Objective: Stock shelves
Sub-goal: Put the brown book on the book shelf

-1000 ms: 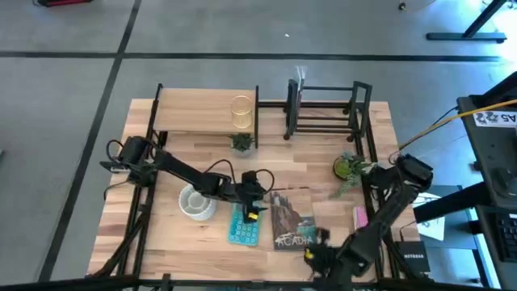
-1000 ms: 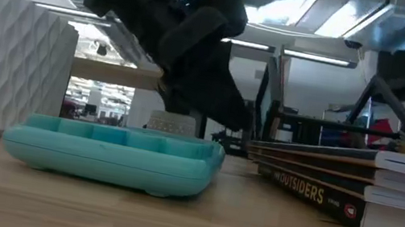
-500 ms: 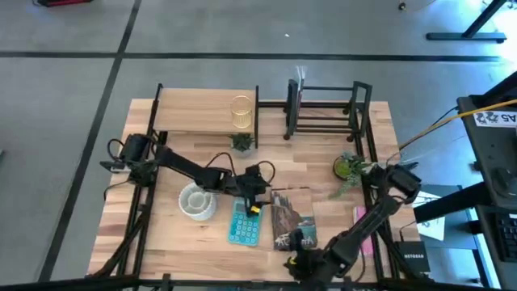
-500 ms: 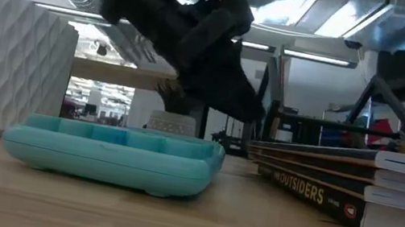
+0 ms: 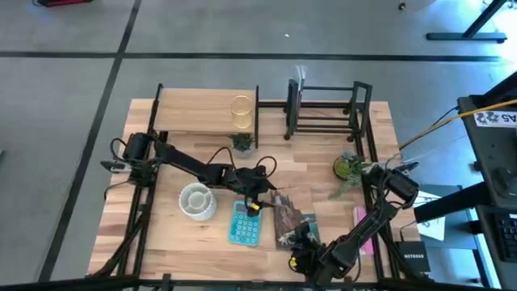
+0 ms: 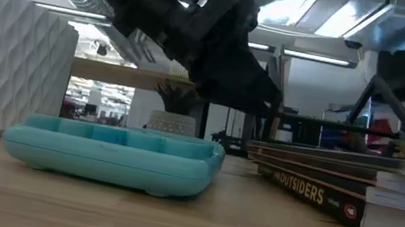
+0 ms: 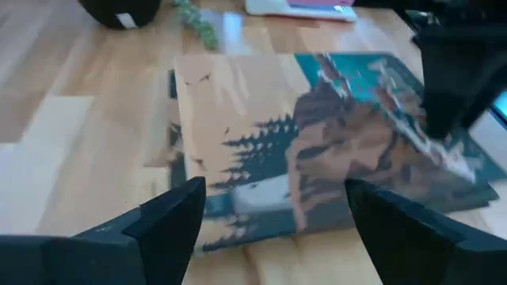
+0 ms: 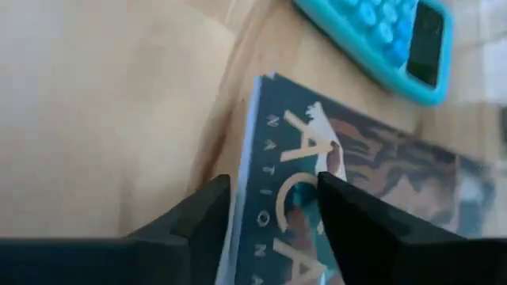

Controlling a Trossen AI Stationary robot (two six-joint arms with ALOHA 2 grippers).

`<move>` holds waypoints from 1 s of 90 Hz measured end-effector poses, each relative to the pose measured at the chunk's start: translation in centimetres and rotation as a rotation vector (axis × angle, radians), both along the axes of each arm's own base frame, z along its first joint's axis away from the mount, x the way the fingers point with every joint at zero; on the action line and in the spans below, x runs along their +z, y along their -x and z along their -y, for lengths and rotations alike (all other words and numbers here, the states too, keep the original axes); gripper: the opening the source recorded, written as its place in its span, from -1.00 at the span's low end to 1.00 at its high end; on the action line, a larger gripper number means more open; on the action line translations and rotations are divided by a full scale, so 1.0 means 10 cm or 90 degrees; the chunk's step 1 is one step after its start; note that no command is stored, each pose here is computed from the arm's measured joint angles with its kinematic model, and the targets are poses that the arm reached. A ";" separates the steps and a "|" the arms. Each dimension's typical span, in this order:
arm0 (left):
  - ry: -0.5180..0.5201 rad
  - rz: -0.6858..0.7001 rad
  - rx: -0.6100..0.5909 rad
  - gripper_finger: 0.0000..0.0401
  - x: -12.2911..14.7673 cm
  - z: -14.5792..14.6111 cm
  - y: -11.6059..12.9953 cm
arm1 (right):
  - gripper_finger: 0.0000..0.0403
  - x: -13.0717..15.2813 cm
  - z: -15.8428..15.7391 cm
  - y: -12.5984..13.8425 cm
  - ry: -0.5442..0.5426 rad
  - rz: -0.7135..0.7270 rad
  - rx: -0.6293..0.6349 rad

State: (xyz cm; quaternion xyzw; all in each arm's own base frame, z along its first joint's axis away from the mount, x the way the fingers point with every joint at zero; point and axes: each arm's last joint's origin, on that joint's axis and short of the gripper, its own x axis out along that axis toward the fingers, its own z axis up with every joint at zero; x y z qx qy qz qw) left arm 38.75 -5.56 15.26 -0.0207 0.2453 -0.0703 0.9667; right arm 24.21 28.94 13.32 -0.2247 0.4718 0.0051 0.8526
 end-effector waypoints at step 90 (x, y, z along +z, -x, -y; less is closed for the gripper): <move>-0.046 0.076 -0.073 0.47 0.14 0.38 -0.01 | 0.55 0.44 0.19 0.10 -0.184 0.116 -0.749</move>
